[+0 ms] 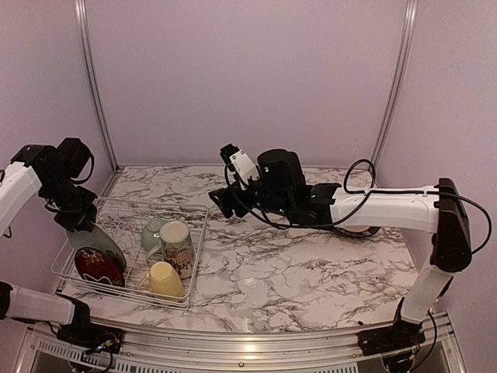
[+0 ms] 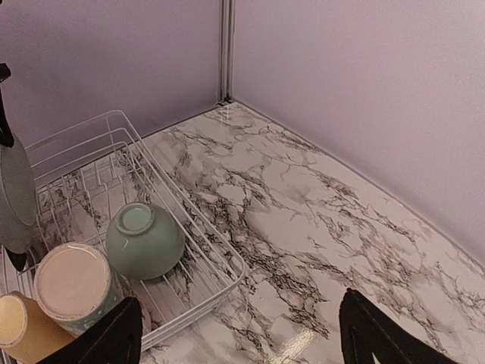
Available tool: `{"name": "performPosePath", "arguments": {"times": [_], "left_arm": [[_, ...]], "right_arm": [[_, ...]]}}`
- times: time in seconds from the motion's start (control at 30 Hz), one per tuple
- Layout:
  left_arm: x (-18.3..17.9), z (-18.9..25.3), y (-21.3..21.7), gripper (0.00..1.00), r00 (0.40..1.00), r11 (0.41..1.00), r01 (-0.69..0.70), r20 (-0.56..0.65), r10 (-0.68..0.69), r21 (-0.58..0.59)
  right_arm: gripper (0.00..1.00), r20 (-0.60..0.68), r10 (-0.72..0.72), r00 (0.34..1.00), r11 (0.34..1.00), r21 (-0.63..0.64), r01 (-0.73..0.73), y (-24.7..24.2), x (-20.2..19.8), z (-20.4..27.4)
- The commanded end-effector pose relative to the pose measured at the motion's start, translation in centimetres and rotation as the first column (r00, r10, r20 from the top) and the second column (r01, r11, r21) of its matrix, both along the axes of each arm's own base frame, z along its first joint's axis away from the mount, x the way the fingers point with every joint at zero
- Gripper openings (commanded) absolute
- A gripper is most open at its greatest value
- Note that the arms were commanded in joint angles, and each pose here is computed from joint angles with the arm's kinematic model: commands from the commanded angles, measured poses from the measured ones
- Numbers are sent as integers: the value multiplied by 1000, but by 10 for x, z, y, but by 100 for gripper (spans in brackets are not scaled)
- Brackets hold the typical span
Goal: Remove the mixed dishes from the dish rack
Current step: Grab the plate from the dish rack, then pass from the left arm to the right
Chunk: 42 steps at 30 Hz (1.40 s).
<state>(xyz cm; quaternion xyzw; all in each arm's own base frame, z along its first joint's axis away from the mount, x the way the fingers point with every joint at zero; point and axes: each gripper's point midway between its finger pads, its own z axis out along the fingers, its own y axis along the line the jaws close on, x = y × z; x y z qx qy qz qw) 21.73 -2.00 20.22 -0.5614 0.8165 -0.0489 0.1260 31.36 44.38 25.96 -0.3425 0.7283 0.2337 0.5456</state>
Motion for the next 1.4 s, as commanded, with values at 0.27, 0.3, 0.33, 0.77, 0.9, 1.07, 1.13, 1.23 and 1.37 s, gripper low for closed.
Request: {"name": "performPosePath", "arguments": {"times": [0.27, 0.3, 0.33, 0.77, 0.9, 1.07, 1.13, 1.23, 1.37], "left_arm": [[14, 63, 0, 0, 972, 999, 28, 232, -23, -17], [14, 67, 0, 0, 970, 999, 27, 242, -22, -18], [13, 70, 0, 0, 968, 999, 27, 251, -21, -19], [24, 99, -13, 0, 924, 992, 43, 382, 5, -116], [31, 112, -17, 0, 899, 988, 41, 436, 29, -151], [38, 127, -20, 0, 875, 983, 40, 482, 53, -182], [42, 133, -24, 0, 864, 978, 49, 500, 61, -203], [46, 141, -31, 0, 847, 968, 72, 528, 67, -240], [47, 150, -35, 0, 833, 960, 92, 549, 72, -265]], "right_arm": [[86, 73, 70, 995, 997, 26, -72, 41, -21, 31], [86, 80, 79, 994, 996, 31, -82, 44, -24, 33], [86, 86, 88, 992, 995, 35, -92, 47, -26, 36], [87, 179, 232, 956, 967, 62, -247, 98, -71, 60], [90, 232, 279, 932, 954, 46, -297, 115, -94, 66], [91, 277, 311, 909, 943, 27, -331, 132, -114, 66], [91, 279, 313, 908, 944, 9, -329, 139, -114, 60], [90, 309, 305, 901, 948, -10, -318, 148, -116, 58], [89, 361, 274, 891, 959, -36, -280, 156, -114, 58]]}}
